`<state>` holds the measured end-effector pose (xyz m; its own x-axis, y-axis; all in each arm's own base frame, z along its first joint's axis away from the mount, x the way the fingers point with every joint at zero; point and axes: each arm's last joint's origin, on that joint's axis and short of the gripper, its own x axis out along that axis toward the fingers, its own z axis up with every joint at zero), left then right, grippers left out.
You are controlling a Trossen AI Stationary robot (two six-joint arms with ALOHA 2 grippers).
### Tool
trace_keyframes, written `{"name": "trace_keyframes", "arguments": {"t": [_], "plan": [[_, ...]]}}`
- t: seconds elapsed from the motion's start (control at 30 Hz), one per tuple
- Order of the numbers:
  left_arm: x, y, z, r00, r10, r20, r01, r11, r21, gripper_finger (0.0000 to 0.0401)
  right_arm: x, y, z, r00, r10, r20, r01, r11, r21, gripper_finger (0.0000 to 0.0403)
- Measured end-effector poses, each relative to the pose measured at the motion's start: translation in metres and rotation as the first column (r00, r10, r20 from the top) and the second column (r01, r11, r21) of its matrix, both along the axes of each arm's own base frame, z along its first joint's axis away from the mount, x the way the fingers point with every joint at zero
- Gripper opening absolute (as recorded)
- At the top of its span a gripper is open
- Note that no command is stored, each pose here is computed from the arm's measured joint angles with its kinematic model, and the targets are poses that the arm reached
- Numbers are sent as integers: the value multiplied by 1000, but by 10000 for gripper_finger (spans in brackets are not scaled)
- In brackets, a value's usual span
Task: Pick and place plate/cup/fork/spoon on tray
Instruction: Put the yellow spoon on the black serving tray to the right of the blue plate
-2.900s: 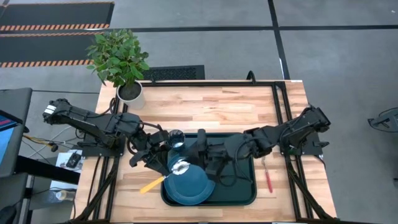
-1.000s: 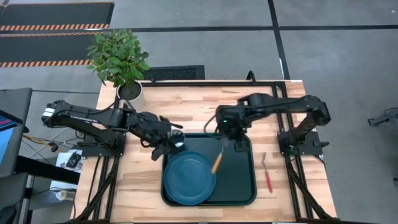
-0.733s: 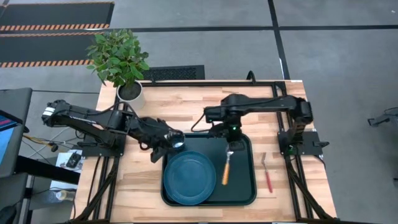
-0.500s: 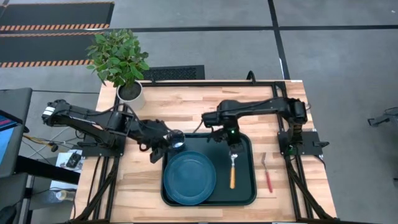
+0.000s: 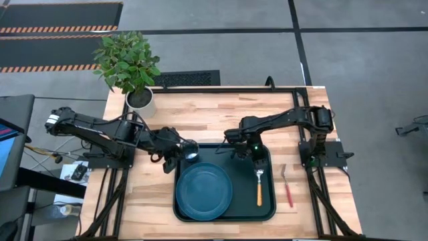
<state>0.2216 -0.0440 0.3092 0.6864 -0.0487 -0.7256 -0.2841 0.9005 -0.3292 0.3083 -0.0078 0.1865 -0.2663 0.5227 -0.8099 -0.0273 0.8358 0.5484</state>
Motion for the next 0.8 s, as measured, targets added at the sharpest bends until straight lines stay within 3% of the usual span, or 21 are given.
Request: {"name": "trace_keyframes", "arguments": {"t": [0.37,0.8], "plan": [[1,1,0,1000,18,10,-18,1000,13,135,6,-10,-6,995,-21,96,21,1000,0,3],[1,1,0,1000,24,11,-25,999,24,135,-7,-7,-27,999,-35,37,35,999,8,4]]}}
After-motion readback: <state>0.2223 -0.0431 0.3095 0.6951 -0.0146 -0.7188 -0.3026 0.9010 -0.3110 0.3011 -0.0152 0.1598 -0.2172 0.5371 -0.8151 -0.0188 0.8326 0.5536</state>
